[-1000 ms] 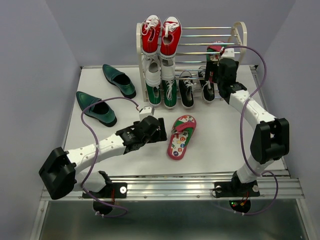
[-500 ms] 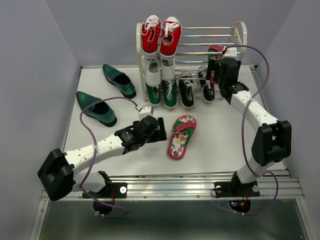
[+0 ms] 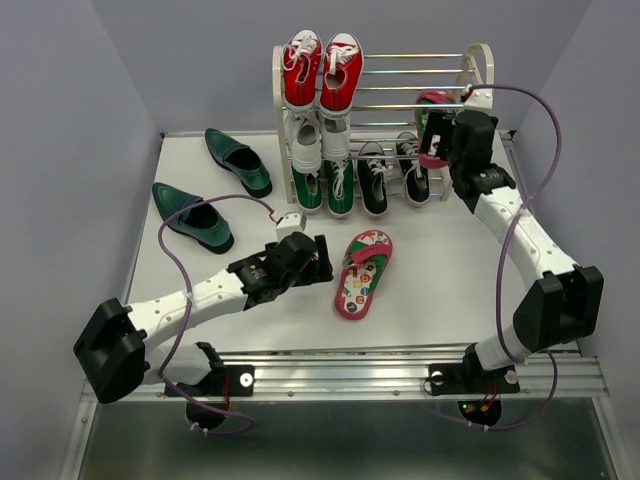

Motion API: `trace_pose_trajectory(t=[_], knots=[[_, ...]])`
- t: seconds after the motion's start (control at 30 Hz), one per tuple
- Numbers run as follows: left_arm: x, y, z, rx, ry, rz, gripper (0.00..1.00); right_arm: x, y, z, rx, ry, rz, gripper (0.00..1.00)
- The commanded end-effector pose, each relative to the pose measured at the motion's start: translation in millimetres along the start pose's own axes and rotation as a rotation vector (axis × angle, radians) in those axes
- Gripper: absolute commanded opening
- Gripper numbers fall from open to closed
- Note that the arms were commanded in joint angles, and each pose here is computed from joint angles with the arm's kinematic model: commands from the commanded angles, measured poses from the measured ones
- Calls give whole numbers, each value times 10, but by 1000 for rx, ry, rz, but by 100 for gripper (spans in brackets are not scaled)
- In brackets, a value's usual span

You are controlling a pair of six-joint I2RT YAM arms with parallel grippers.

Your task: Place and organize the shoes onto the shoe shelf

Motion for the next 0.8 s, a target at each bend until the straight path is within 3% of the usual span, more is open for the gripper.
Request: trace_pose_trajectory(t=[0.0, 0.23, 0.77], knots=[[-53, -43, -45, -15, 37, -26, 99, -141, -223, 9, 34, -69, -48, 100], [-44, -8, -48, -5, 47, -6, 99, -125, -124, 33, 58, -72, -9, 96], [-54, -7, -28, -10, 40, -10, 99, 455, 201, 324, 1, -133, 92, 97]])
Point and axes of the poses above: each gripper's point midway between its finger pads, its own x axis out along the fingers, its own z axis along the line the jaws close on, y = z × x, the point moved 6 cm from there along -x, back along the fingers, and after that the axes turned 5 degrees about -x, right-handed, at the moved point
